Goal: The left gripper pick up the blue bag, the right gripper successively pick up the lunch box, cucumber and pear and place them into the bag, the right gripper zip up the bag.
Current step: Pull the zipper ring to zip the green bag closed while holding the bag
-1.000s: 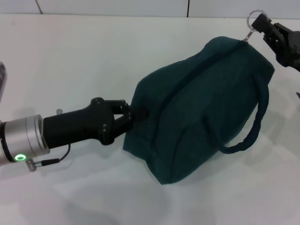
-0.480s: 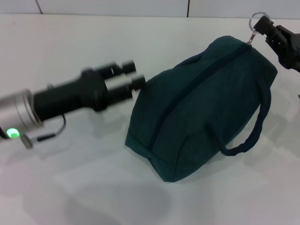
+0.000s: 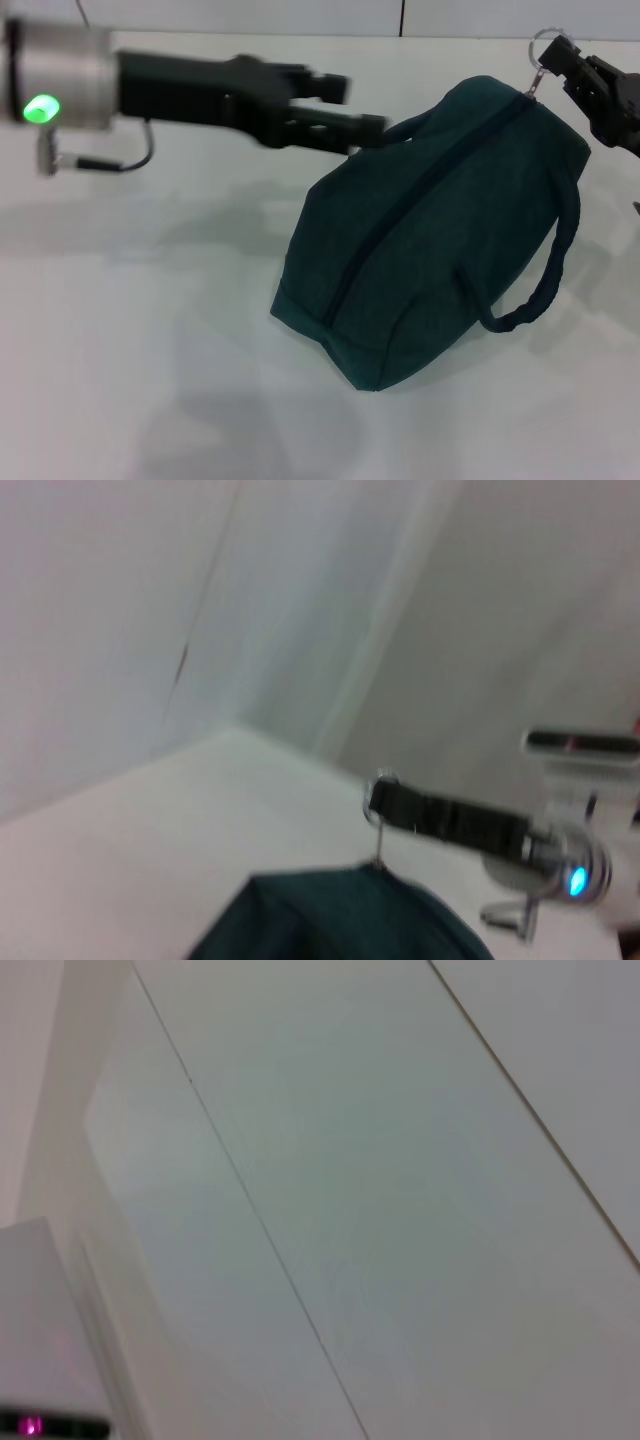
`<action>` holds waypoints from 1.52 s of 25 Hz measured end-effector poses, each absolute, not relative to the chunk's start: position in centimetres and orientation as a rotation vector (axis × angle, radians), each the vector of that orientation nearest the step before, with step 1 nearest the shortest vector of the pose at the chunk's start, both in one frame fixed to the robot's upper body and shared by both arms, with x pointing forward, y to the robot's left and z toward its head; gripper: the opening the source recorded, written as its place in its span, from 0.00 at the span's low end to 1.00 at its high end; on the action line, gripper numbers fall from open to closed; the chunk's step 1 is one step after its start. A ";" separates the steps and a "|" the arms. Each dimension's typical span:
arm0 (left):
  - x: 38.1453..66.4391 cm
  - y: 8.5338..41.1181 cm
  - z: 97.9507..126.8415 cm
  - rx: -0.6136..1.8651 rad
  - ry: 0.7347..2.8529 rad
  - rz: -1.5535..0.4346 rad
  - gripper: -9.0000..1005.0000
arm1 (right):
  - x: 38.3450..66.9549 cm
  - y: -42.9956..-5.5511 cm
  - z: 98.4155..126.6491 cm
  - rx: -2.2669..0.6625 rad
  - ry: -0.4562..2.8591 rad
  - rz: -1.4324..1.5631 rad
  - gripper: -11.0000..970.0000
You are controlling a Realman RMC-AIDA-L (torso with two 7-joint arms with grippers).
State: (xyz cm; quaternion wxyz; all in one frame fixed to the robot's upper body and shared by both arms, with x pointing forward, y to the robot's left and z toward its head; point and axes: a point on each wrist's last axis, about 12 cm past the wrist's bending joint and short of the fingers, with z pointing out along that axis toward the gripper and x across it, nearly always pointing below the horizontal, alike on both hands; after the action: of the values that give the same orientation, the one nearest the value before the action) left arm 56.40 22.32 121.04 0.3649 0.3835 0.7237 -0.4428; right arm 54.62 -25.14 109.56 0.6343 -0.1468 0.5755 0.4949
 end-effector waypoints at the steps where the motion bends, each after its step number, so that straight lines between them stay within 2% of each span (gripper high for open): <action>1: 56.4 21.2 121.8 1.031 1.895 -1.106 0.82 | 54.7 -25.1 109.5 -0.333 1.322 1.127 0.02; 5: 55.7 16.7 124.3 1.167 2.022 -0.919 0.87 | 54.9 -25.1 109.6 -0.334 1.324 1.125 0.02; 10: 55.3 13.7 125.0 1.158 2.108 -0.740 0.88 | 55.1 -24.9 109.6 -0.336 1.334 1.118 0.02; 17: 55.0 13.1 125.0 1.160 2.117 -0.763 0.88 | 55.2 -24.8 109.6 -0.341 1.337 1.120 0.02; 24: 54.2 12.6 125.6 1.192 2.089 -0.873 0.88 | 55.2 -24.8 109.6 -0.339 1.338 1.119 0.02; 38: 54.6 12.6 124.7 1.164 2.151 -0.832 0.88 | 55.3 -24.7 109.6 -0.336 1.338 1.119 0.02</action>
State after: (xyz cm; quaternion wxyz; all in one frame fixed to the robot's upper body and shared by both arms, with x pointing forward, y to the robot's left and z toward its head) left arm 54.61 12.64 124.72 0.2754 0.4333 0.8003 -0.3097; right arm 55.31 -24.72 109.60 0.6309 -0.1470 0.5843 0.4888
